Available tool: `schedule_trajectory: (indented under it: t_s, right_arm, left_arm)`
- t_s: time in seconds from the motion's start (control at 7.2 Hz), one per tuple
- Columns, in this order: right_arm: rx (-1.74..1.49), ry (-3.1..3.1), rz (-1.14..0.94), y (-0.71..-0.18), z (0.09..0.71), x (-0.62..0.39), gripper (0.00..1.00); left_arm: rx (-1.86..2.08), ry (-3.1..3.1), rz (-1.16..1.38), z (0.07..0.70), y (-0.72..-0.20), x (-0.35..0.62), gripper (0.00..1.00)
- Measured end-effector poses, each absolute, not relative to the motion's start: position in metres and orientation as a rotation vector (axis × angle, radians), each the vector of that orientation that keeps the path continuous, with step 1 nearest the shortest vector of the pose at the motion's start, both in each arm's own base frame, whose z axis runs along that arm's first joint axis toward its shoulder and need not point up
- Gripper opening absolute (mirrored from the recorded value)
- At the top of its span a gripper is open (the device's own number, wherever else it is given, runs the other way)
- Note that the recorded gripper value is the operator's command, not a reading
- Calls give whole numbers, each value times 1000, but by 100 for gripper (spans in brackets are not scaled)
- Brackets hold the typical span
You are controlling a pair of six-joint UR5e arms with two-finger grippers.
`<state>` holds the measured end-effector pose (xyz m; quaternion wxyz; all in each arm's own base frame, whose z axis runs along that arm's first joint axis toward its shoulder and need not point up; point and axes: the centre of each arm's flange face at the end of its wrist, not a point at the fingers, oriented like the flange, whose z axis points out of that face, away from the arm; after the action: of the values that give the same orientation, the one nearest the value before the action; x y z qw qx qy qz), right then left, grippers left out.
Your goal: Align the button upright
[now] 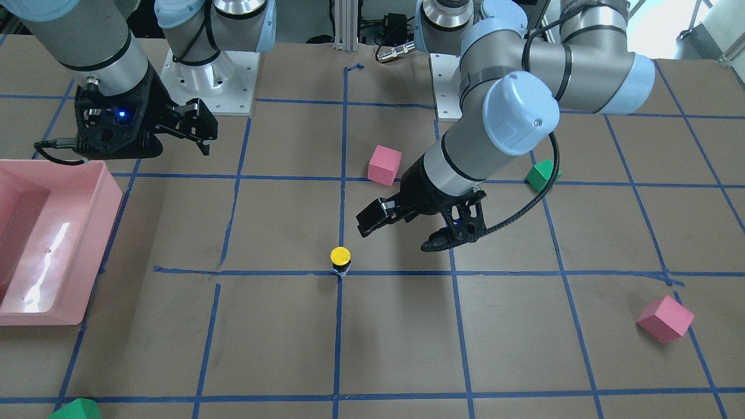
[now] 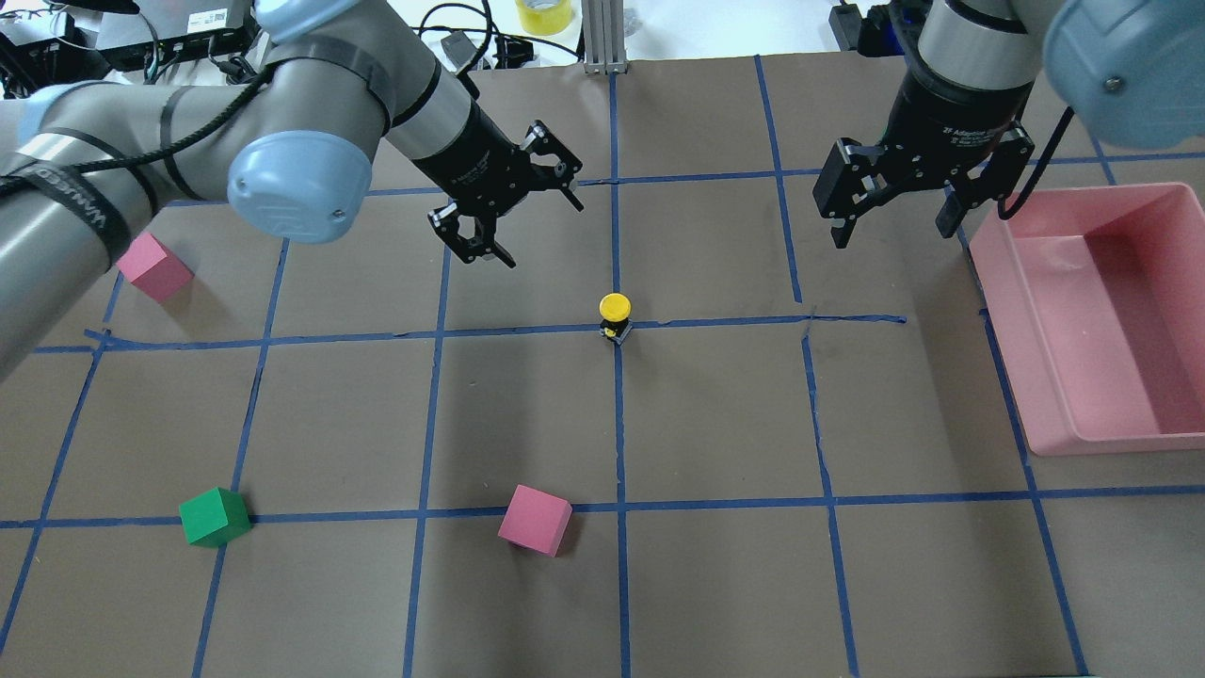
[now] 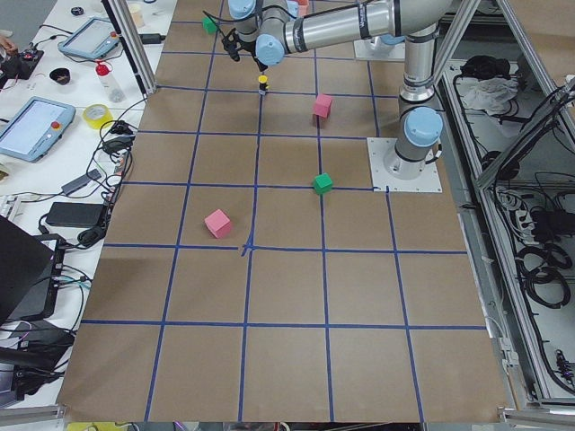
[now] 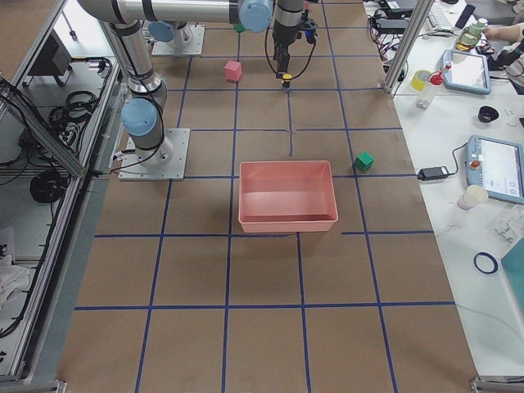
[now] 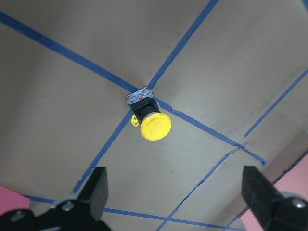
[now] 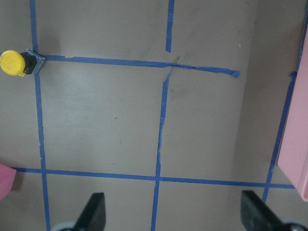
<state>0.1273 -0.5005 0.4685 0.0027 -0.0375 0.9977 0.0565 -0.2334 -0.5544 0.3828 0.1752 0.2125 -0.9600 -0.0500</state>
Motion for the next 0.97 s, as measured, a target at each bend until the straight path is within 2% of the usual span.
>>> schedule_trajectory:
  t_s: [0.56, 0.97]
  right_arm:
    - [-111, 3137, 140, -502, 480, 124, 100]
    - [-92, 3149, 157, -500, 480, 122, 100]
  left_arm:
    - [-43, -3080, 96, 462, -509, -178, 100]
    - [-176, -3147, 120, 504, -506, -128, 100]
